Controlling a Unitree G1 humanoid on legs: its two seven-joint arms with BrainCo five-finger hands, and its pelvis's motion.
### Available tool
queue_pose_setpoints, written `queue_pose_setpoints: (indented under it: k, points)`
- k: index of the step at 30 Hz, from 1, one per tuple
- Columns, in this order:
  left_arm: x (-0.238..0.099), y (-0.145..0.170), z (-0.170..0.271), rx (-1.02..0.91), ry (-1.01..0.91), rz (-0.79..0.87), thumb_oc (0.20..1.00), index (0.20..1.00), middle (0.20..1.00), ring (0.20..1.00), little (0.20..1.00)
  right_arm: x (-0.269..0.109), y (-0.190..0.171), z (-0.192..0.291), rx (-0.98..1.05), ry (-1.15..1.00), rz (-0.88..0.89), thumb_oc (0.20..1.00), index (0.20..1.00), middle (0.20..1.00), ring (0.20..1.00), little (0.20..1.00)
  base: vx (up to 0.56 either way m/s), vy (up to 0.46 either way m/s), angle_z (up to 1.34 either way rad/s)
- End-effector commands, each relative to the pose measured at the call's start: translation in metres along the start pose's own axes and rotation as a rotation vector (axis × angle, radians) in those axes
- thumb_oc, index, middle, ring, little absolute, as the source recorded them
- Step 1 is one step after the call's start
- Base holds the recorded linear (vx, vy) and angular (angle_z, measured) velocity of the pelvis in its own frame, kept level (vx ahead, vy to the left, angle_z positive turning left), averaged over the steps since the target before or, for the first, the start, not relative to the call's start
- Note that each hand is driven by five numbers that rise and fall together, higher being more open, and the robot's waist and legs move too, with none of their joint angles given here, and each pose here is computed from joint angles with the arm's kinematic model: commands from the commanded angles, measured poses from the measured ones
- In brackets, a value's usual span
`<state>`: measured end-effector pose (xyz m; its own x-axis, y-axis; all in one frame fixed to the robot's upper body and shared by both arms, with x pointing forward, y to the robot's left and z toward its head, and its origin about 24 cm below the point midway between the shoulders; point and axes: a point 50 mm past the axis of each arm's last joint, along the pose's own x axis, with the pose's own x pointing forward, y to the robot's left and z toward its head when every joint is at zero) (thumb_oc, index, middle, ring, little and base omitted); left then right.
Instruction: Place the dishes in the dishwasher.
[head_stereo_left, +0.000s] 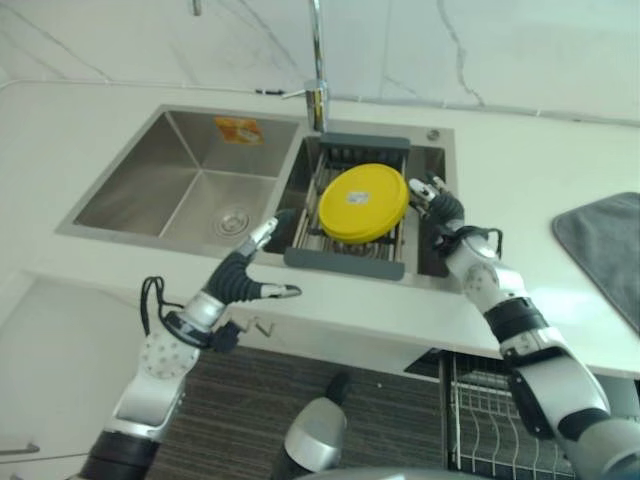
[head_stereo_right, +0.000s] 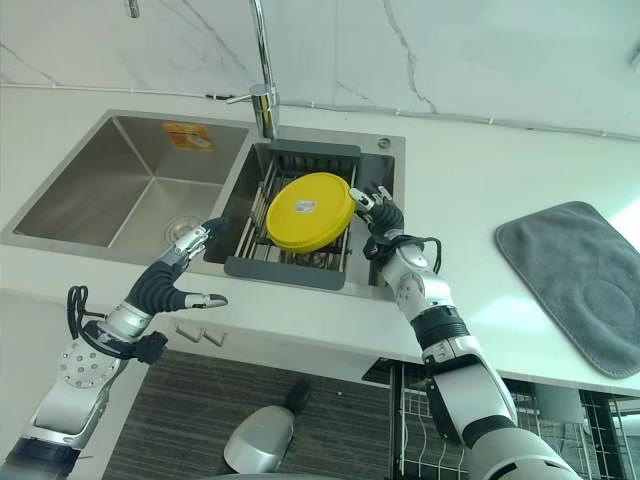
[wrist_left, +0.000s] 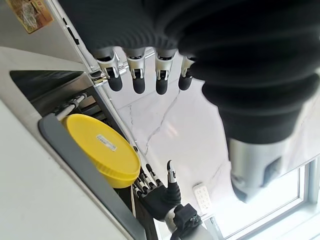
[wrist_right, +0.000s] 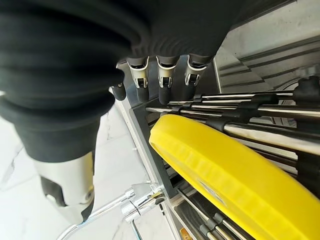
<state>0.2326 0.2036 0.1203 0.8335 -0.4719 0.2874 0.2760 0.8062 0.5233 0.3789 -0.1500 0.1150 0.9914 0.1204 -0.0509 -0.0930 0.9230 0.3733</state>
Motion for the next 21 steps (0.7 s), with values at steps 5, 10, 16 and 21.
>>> queue_pose_setpoints:
  k: [5,10,16,21]
  points:
    - [-0.001,-0.008,0.006,-0.012,-0.045,-0.050,1.000,1.000,1.000,1.000,1.000,0.000,0.030,0.027,-0.048,-0.088,0.142,1.000,1.000,1.000,1.000,1.000,0.00,0.000,0.00]
    - [-0.001,-0.009,0.006,-0.009,-0.046,-0.056,1.000,1.000,1.000,1.000,1.000,0.000,0.035,0.029,-0.047,-0.093,0.160,1.000,1.000,1.000,1.000,1.000,0.00,0.000,0.00]
    - [-0.001,-0.009,0.006,-0.006,-0.041,-0.057,1.000,1.000,1.000,1.000,1.000,0.000,0.040,0.030,-0.049,-0.097,0.180,1.000,1.000,1.000,1.000,1.000,0.00,0.000,0.00]
    - [-0.001,-0.009,0.006,-0.007,-0.041,-0.061,1.000,1.000,1.000,1.000,1.000,-0.001,0.045,0.034,-0.054,-0.109,0.203,1.000,1.000,1.000,1.000,1.000,0.00,0.000,0.00]
